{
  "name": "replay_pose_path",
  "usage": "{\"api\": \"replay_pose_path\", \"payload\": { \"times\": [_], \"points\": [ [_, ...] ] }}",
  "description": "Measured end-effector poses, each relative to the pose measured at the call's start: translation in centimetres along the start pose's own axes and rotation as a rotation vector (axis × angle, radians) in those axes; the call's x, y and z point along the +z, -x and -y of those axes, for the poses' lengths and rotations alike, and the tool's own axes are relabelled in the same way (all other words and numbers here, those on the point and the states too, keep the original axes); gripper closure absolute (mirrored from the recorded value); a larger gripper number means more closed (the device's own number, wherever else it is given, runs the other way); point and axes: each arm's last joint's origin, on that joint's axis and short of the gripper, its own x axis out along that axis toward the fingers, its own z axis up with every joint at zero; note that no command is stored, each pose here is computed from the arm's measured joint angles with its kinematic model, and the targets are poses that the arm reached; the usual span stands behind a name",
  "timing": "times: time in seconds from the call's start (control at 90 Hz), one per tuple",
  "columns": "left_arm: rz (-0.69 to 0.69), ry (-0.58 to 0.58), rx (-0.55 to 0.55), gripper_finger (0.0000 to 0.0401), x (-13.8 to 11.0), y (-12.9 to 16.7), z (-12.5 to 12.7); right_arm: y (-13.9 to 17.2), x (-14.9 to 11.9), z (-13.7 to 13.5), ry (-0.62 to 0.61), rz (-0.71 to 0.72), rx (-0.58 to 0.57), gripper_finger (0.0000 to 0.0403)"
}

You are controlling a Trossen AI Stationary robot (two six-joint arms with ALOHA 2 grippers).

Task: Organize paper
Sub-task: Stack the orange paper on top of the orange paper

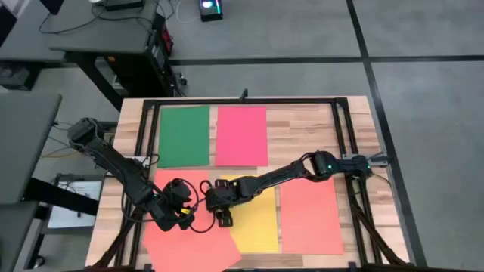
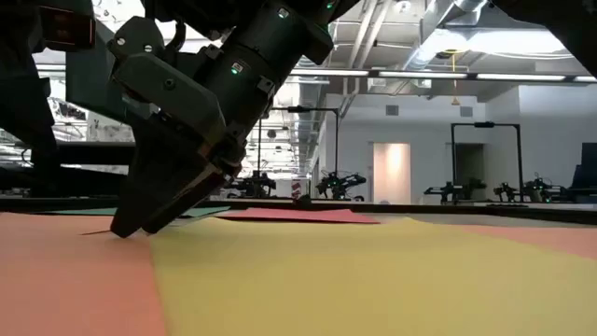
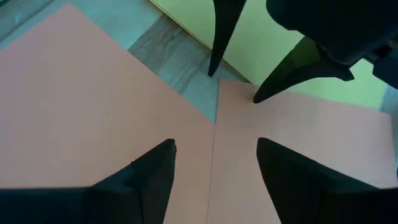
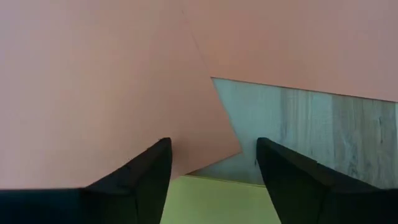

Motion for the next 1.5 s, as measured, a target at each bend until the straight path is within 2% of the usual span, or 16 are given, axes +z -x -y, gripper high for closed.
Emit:
{"api": "replay_pose_path", "payload": {
  "times": [0.422,0.767,0.922,1.033,1.111,1.367,1.5],
  "points": [
    [0.000,-0.007,0.000,0.0191,0.0,0.0,0.0,-0.1,0.3,0.2,0.014,0.030,0.019,0.0281],
    [0.014,-0.031,0.003,0.0191,0.0,0.0,0.0,0.0,1.2,1.4,-0.003,0.113,0.012,0.0291],
    [0.018,-0.047,-0.008,0.0191,0.1,0.0,0.1,2.0,1.9,1.5,-0.004,0.109,0.001,0.0291],
    [0.015,-0.056,-0.026,0.0191,0.0,-0.2,0.4,3.8,2.1,-0.1,0.041,0.086,0.013,0.0291],
    [0.003,-0.067,-0.036,0.0191,-0.3,-0.7,0.7,3.8,1.5,-1.6,0.085,0.033,0.026,0.0291],
    [-0.064,-0.152,-0.138,0.0191,-2.6,-4.5,3.2,3.8,-1.6,-8.6,0.313,-0.123,0.057,0.0291],
    [-0.094,-0.196,-0.099,0.0191,-3.4,-5.5,4.9,4.1,-2.5,-11.5,0.410,-0.116,0.040,0.0291]
  ]
}}
